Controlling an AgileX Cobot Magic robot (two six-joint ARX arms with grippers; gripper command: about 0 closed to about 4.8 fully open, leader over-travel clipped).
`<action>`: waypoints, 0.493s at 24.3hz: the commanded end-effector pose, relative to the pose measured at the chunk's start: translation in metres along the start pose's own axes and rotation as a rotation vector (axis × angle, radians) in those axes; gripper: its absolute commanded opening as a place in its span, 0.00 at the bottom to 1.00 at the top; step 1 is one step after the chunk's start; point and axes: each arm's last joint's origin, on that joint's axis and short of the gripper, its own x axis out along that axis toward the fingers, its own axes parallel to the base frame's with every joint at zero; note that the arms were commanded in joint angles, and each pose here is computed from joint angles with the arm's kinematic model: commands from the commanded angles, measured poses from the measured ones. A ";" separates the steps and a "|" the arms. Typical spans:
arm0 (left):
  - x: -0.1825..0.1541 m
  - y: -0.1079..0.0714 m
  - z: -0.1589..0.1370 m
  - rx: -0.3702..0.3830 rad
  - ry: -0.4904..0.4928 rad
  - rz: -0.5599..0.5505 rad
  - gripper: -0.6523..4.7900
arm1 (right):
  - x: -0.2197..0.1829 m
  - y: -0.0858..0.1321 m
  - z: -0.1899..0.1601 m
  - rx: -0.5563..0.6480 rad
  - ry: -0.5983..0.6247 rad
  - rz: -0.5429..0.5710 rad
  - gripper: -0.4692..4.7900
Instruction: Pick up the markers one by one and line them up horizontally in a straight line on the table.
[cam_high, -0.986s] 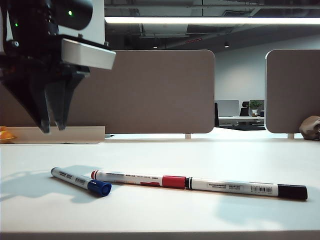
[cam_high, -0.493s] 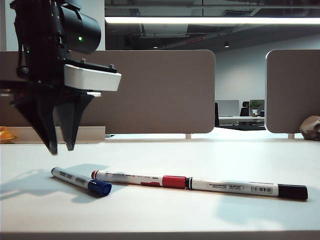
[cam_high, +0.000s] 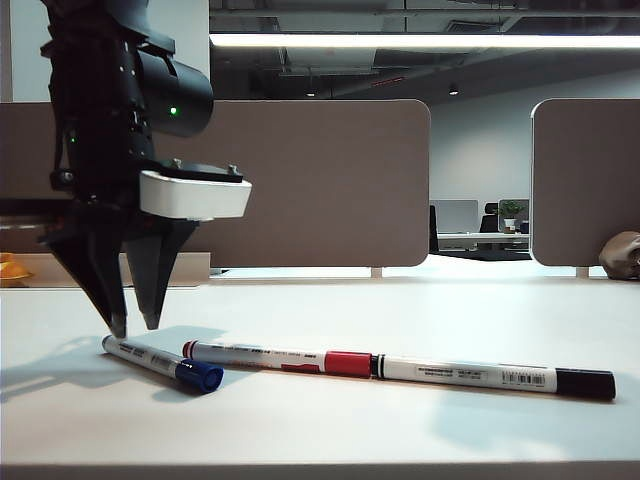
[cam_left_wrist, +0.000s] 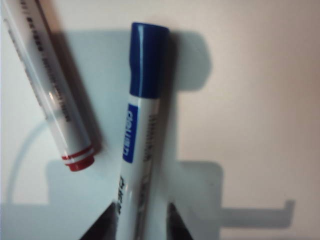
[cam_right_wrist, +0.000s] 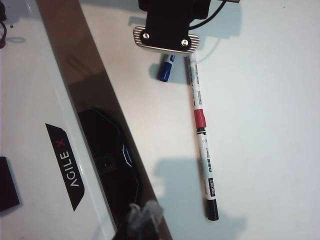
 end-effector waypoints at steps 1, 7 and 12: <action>0.003 0.003 0.000 0.008 -0.021 0.005 0.36 | -0.003 0.001 0.000 -0.005 -0.015 -0.003 0.08; 0.010 0.005 -0.001 0.006 -0.025 -0.003 0.36 | -0.003 0.001 0.000 -0.005 -0.015 -0.003 0.08; 0.014 0.007 -0.002 0.005 -0.025 -0.005 0.36 | -0.003 0.001 0.000 -0.005 -0.015 -0.003 0.08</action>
